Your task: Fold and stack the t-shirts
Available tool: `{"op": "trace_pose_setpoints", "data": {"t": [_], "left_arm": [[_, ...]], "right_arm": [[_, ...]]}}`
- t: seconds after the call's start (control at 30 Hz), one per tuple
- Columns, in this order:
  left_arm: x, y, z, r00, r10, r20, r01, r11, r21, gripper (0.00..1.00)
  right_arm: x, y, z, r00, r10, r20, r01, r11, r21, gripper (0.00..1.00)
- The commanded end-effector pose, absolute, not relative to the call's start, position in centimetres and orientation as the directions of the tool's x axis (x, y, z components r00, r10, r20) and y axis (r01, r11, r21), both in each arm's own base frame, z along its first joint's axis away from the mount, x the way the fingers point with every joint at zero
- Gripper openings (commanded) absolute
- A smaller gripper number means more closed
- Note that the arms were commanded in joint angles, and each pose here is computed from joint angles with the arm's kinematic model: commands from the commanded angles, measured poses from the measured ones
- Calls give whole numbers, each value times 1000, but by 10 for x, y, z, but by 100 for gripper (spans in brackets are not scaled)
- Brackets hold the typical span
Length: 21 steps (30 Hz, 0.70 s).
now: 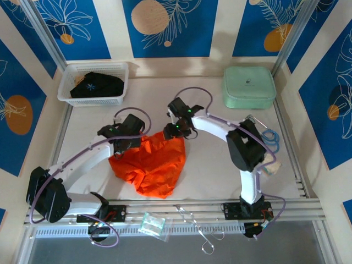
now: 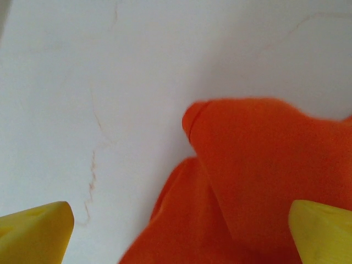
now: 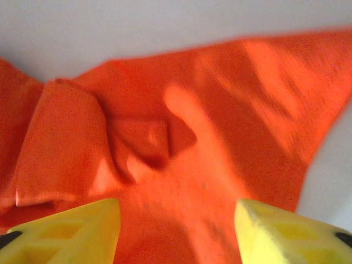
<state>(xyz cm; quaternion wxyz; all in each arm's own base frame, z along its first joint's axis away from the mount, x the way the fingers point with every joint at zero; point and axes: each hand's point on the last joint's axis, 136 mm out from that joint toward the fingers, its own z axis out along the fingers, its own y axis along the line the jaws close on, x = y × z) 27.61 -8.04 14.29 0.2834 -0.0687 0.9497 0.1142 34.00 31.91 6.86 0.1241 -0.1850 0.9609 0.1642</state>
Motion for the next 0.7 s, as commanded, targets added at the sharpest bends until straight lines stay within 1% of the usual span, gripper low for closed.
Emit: {"op": "trace_pose_setpoints", "data": {"t": [0.0, 0.07, 0.13, 0.2, 0.3, 0.33, 0.37, 0.4, 0.43, 0.5, 0.57, 0.67], "left_arm": [[220, -77, 110, -897, -213, -386, -273, 956, 105, 100], [199, -79, 90, -898, -285, -336, -315, 948, 39, 100], [189, -81, 75, -886, -341, -313, -352, 936, -22, 98], [187, -81, 64, -873, -371, -318, -375, 926, -51, 94], [200, -79, 51, -864, -369, -342, -382, 924, -29, 88], [208, -81, 47, -867, -359, -346, -375, 927, -23, 85], [219, -85, 44, -868, -346, -355, -362, 932, -23, 82], [229, -88, 39, -873, -333, -356, -351, 936, -13, 77], [242, -92, 35, -878, -317, -360, -337, 942, -7, 72], [269, -99, 30, -888, -276, -368, -304, 953, 18, 62], [301, -107, 29, -893, -231, -385, -268, 962, 45, 53], [354, -124, 33, -893, -154, -422, -201, 977, 68, 50]], "right_arm": [[331, 325, 55, -810, -523, -264, -566, 815, 124, 57], [340, 334, 50, -796, -546, -263, -585, 805, 99, 56], [349, 339, 41, -797, -551, -247, -586, 804, 96, 52], [357, 340, 31, -808, -544, -226, -575, 813, 96, 45], [367, 333, 18, -857, -486, -174, -508, 853, 119, 33], [368, 327, 14, -878, -453, -152, -473, 871, 132, 26], [369, 320, 12, -900, -416, -132, -433, 890, 144, 16], [369, 313, 10, -916, -384, -115, -398, 905, 149, 9], [369, 303, 8, -933, -345, -101, -357, 922, 151, 5], [364, 282, 6, -962, -265, -71, -273, 949, 155, 0], [355, 261, 7, -983, -176, -45, -181, 968, 176, 0], [330, 235, 8, -998, -66, -7, -67, 979, 193, 0]]}}
